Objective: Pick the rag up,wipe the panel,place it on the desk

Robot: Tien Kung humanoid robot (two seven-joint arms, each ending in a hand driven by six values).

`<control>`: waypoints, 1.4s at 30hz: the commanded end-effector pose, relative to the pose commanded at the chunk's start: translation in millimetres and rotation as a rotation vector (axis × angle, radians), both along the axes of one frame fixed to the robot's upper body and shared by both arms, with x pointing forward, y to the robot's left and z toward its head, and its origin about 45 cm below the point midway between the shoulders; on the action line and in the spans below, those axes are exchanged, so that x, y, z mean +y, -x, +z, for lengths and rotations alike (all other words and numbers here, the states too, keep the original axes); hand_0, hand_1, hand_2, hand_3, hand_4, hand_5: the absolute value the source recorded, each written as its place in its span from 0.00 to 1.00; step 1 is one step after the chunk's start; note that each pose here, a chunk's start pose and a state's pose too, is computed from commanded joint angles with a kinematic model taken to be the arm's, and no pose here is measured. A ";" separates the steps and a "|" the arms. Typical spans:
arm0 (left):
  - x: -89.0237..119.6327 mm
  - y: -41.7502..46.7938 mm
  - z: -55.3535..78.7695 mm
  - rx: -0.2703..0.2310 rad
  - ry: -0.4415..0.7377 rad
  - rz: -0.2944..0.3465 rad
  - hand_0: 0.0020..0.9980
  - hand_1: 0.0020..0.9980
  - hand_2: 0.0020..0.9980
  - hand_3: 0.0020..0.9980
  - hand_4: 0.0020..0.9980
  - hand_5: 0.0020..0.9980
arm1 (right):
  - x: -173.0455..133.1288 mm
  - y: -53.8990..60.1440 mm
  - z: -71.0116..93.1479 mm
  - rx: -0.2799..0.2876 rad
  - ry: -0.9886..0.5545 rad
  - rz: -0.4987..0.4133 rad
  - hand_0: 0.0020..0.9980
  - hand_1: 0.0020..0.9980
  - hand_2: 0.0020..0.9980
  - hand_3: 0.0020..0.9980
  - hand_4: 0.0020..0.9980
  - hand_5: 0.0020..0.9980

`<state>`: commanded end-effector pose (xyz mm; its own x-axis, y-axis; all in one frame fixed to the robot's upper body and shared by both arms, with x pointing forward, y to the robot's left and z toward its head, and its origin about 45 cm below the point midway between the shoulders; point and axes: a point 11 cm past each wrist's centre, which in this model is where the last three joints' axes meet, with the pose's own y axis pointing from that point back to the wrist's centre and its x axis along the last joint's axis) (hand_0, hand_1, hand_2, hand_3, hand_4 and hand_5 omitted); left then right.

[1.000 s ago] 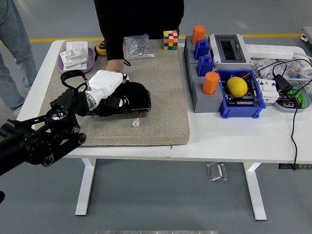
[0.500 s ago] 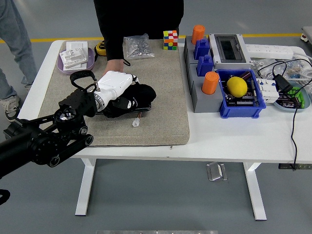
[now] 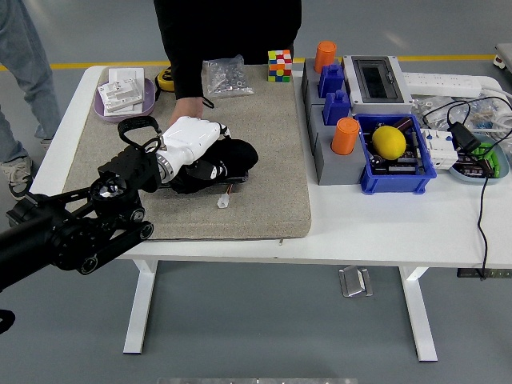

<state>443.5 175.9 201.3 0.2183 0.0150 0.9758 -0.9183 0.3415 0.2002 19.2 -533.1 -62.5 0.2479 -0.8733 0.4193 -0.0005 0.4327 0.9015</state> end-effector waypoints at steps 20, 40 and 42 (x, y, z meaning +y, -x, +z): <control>37.0 -5.1 -0.8 -0.009 -0.042 0.063 0.22 0.14 0.45 0.36 0.24 0.00 | 0.0 1.9 -0.2 -0.003 0.000 -0.011 0.72 0.63 0.69 0.60 1.00 0.43; 76.3 -2.1 -9.6 -0.006 -0.078 0.136 0.22 0.14 0.45 0.36 0.24 0.00 | -0.1 3.4 -0.3 -0.006 -0.001 -0.019 0.72 0.63 0.69 0.60 1.00 0.43; 80.6 -2.2 -9.5 -0.008 -0.086 0.143 0.22 0.14 0.45 0.36 0.25 0.00 | -0.1 3.8 -0.3 -0.006 -0.002 -0.020 0.72 0.63 0.69 0.60 1.00 0.43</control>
<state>445.7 256.5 191.7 0.2121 -0.0385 0.9765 -0.9581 0.1887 0.2156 15.4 -533.2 -62.8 0.2278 -0.8789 0.4192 0.0031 0.4312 0.9023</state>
